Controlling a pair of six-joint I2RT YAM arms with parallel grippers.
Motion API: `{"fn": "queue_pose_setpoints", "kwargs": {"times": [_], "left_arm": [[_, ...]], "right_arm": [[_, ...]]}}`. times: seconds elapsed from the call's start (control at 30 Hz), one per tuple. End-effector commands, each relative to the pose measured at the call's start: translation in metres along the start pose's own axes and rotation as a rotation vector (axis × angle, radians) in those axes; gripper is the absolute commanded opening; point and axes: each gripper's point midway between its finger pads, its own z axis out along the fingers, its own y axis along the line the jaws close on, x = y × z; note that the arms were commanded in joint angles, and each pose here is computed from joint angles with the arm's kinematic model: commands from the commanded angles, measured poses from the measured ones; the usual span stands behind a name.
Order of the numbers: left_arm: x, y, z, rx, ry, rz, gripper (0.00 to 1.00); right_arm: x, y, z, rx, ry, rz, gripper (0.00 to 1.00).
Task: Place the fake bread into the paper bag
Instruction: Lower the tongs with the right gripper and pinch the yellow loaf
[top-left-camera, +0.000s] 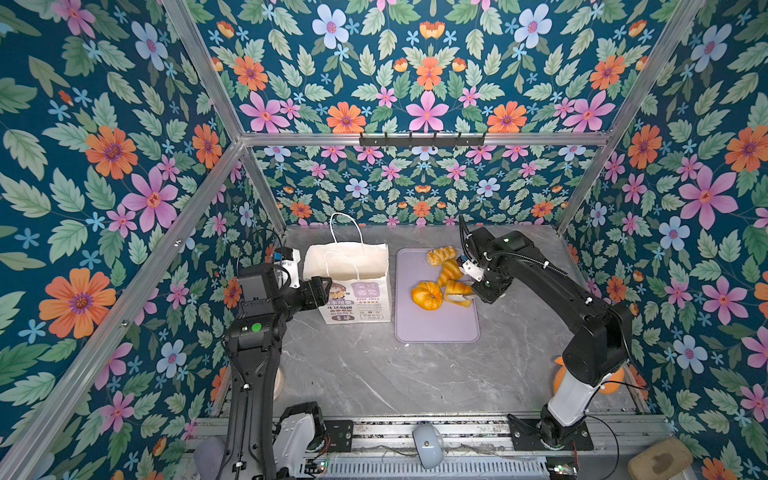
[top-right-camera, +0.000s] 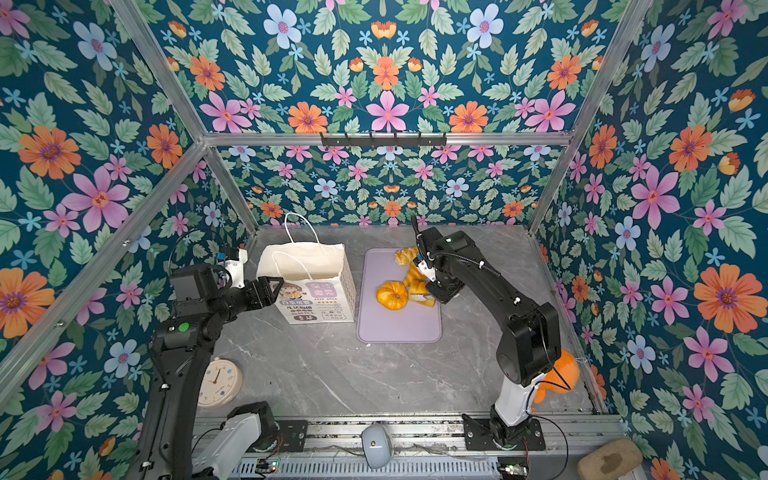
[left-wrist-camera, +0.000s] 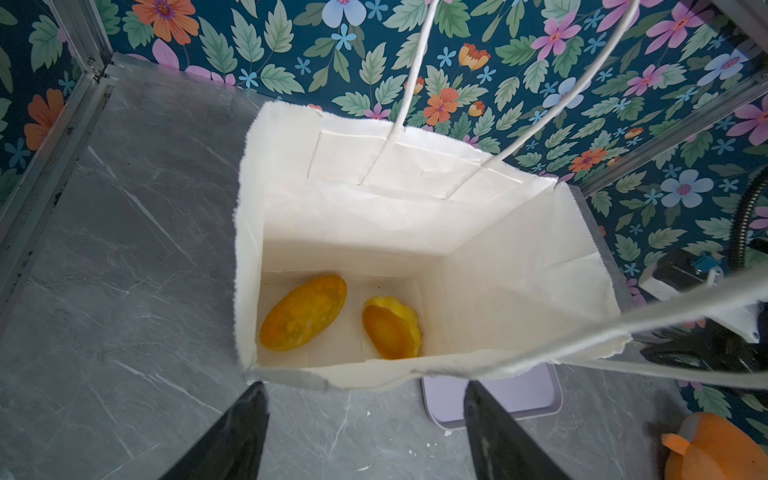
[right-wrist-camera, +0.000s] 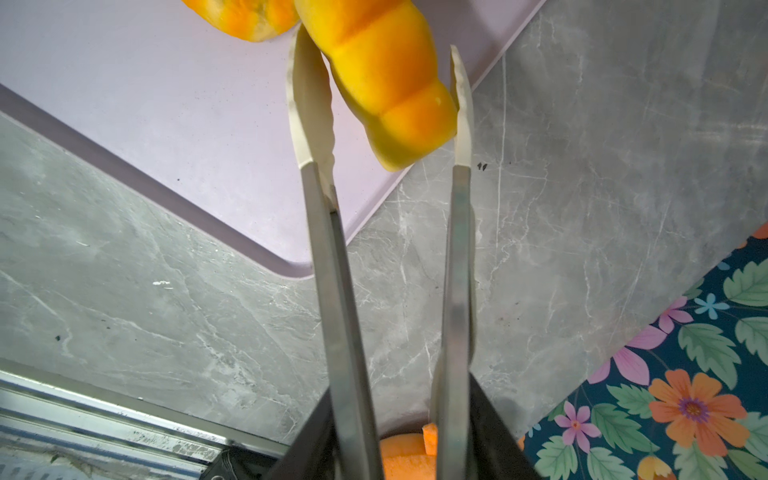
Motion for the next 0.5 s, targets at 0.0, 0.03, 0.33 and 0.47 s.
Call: {"fn": "queue_pose_setpoints", "kwargs": {"times": [0.0, 0.03, 0.33, 0.47], "left_arm": [[-0.008, -0.001, -0.002, 0.000, -0.028, 0.017, 0.75], [-0.008, -0.002, -0.002, 0.000, -0.028, 0.017, 0.75], [-0.010, -0.003, -0.004, 0.001, -0.032, 0.014, 0.75], [-0.011, -0.004, -0.006, 0.003, -0.037, 0.012, 0.75]], "right_arm": [[-0.001, 0.003, 0.001, -0.021, -0.005, -0.009, 0.41], [-0.001, 0.004, 0.002, -0.023, -0.002, -0.010, 0.41], [0.000, 0.007, -0.001, -0.038, -0.006, -0.004, 0.33], [0.000, 0.007, -0.006, -0.045, -0.020, 0.002, 0.29]]}}
